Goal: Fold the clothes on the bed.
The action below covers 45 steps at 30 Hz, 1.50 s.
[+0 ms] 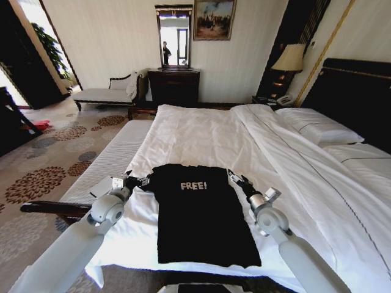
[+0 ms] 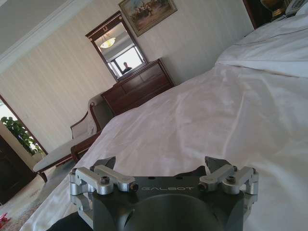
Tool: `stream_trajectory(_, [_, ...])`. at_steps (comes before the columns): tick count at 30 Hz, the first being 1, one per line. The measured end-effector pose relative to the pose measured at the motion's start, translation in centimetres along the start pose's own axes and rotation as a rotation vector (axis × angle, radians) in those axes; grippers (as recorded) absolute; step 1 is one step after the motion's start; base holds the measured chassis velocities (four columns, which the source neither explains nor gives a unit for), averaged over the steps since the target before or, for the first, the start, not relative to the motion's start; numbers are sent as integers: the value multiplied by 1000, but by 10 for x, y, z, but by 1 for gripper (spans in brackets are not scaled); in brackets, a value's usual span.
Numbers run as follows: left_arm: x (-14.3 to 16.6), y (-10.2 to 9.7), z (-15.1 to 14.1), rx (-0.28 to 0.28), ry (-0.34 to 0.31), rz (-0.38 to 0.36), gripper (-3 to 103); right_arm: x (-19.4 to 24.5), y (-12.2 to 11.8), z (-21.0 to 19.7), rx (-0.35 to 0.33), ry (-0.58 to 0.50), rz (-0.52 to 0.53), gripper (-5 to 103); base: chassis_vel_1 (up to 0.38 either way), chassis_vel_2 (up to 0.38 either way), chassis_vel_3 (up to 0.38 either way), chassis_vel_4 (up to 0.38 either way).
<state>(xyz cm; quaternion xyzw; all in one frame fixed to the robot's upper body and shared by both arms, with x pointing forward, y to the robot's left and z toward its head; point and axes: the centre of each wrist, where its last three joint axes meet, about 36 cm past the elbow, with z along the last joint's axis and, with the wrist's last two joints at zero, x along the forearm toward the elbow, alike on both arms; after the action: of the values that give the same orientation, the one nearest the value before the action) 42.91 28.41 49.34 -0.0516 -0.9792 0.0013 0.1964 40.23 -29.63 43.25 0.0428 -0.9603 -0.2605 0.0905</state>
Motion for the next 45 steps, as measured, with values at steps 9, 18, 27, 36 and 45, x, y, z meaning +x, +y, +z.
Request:
stream_trajectory(9, [-13, -10, 18, 344, 227, 56, 100, 0, 2, 1, 0, 0, -3, 100, 0, 0, 0, 0])
stream_trajectory(18, [-13, -9, 19, 463, 312, 60, 100, -1, -1, 1, 3, 1, 5, 100, 0, 0, 0, 0])
stream_trajectory(27, [-41, -9, 37, 494, 334, 8, 100, -5, 1, 2, 1, 2, 1, 100, 0, 0, 0, 0])
stream_trajectory(36, [-71, -10, 49, 536, 321, -17, 100, -6, -2, 2, 4, 4, 10, 100, 0, 0, 0, 0])
stream_trajectory(45, [-80, 6, 44, 571, 279, -27, 100, -9, 1, 6, 2, 9, 4, 100, 0, 0, 0, 0])
